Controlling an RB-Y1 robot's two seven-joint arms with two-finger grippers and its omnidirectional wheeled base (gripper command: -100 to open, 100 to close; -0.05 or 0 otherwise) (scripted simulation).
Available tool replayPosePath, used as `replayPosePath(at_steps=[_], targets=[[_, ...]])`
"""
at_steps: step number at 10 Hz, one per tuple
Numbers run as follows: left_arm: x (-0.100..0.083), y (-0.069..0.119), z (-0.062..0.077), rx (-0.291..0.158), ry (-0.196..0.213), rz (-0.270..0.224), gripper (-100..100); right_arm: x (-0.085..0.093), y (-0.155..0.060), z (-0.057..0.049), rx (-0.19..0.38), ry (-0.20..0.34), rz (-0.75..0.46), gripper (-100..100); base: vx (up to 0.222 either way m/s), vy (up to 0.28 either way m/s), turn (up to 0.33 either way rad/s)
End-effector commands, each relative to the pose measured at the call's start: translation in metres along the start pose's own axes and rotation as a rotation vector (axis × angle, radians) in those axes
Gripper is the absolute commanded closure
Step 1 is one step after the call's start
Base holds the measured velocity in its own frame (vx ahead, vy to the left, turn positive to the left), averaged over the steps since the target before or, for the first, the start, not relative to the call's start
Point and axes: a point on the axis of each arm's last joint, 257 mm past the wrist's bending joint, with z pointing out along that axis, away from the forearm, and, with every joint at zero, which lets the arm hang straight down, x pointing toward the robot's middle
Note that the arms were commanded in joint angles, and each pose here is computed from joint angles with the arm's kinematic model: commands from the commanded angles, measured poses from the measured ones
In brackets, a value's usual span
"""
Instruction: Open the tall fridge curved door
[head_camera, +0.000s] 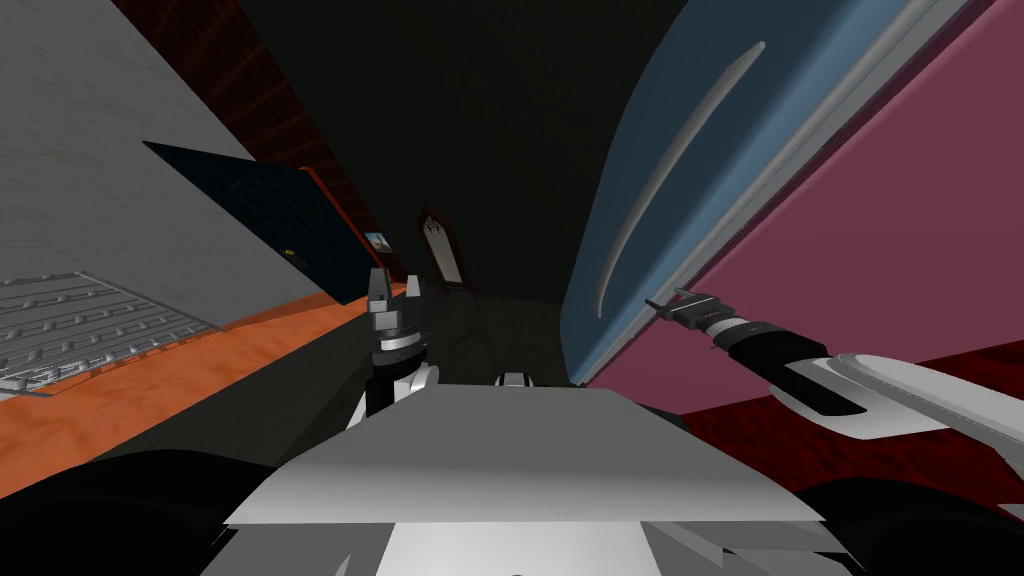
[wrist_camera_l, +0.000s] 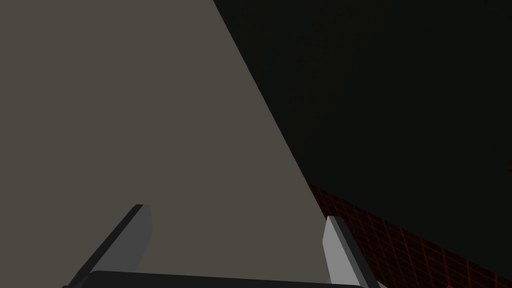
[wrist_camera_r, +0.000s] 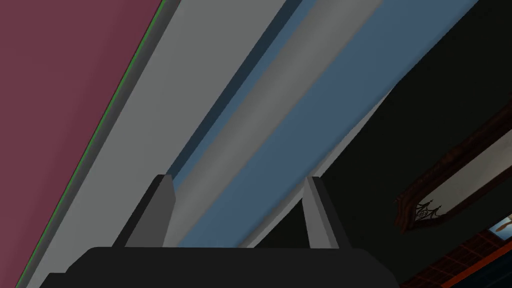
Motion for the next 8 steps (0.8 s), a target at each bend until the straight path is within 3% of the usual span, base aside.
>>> replayPosePath(at_steps=[1,8], targets=[[0.000,0.000,0.000,0.000,0.000,0.000,0,-0.020,-0.021,0.008,0.027,-0.024,-0.094,-100,0.040,0.091,-0.008],[0.000,0.000,0.000,0.000,0.000,0.000,0,-0.027,-0.039,0.015,0.043,-0.012,-0.208,-100,0.025,0.051,-0.023]])
